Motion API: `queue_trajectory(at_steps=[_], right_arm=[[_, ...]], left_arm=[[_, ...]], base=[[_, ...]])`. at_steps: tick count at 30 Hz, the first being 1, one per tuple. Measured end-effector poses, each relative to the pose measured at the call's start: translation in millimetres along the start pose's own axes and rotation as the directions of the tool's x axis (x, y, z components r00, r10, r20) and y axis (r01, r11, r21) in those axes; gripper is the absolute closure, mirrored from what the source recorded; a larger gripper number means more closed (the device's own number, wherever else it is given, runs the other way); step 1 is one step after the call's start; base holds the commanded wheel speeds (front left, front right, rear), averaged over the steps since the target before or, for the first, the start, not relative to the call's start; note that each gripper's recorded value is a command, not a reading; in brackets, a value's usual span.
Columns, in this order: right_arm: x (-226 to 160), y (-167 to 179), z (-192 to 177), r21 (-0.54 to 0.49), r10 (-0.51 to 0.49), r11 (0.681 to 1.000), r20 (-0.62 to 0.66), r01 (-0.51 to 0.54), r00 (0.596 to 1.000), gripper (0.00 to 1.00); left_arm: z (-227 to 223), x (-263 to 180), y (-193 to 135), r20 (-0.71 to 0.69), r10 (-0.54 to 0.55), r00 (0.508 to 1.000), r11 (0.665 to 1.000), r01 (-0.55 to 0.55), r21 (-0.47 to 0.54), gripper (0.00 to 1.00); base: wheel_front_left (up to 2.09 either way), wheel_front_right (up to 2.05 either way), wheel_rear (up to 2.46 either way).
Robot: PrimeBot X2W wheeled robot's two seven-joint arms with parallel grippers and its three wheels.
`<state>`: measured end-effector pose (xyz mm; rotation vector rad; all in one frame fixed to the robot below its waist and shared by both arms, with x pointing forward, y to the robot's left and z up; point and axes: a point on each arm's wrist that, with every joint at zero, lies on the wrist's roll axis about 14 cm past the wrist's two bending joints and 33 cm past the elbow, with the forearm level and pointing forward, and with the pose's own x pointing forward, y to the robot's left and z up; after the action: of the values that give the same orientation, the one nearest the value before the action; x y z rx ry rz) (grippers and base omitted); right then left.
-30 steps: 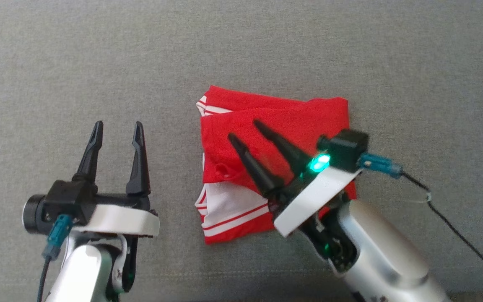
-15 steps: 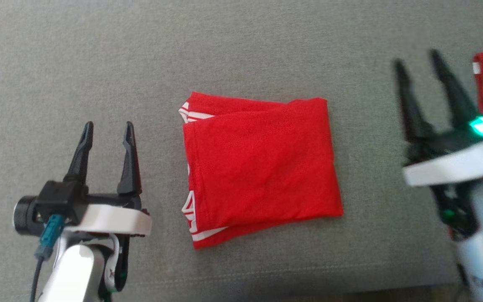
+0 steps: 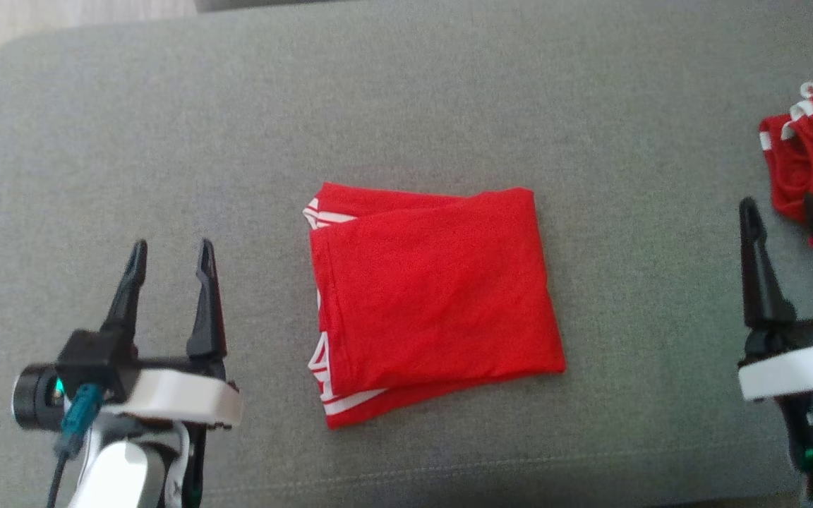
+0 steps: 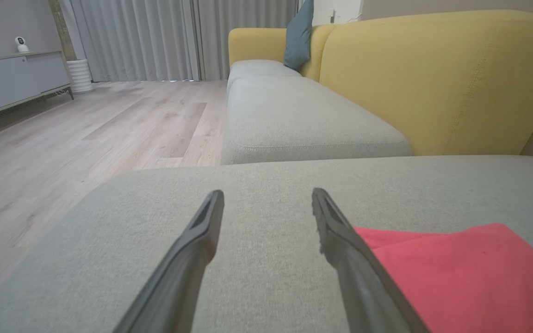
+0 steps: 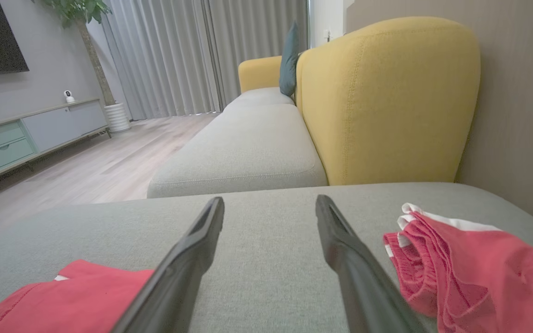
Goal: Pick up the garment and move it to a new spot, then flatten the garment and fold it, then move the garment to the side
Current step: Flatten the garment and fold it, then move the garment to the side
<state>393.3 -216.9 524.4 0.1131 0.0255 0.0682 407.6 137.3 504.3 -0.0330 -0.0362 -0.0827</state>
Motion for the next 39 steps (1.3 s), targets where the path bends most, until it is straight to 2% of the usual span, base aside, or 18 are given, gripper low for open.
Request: queue_trajectory(at_steps=[15,39], right_arm=[[-46.8,11.4,2.2,0.017,-0.008,1.0,-0.027,0.008,1.0,0.0],[-57.3,13.4,7.0,0.02,-0.019,1.0,-0.017,0.02,1.0,0.0]], left_arm=[[0.3,-49.1,6.3,-0.047,0.023,0.999,0.999,-0.022,0.024,0.0],[11.5,-55.1,-1.1,-0.02,0.002,1.0,1.0,-0.002,0.026,0.0]], base=[[0.0,0.0,0.0],[0.0,0.0,0.0]])
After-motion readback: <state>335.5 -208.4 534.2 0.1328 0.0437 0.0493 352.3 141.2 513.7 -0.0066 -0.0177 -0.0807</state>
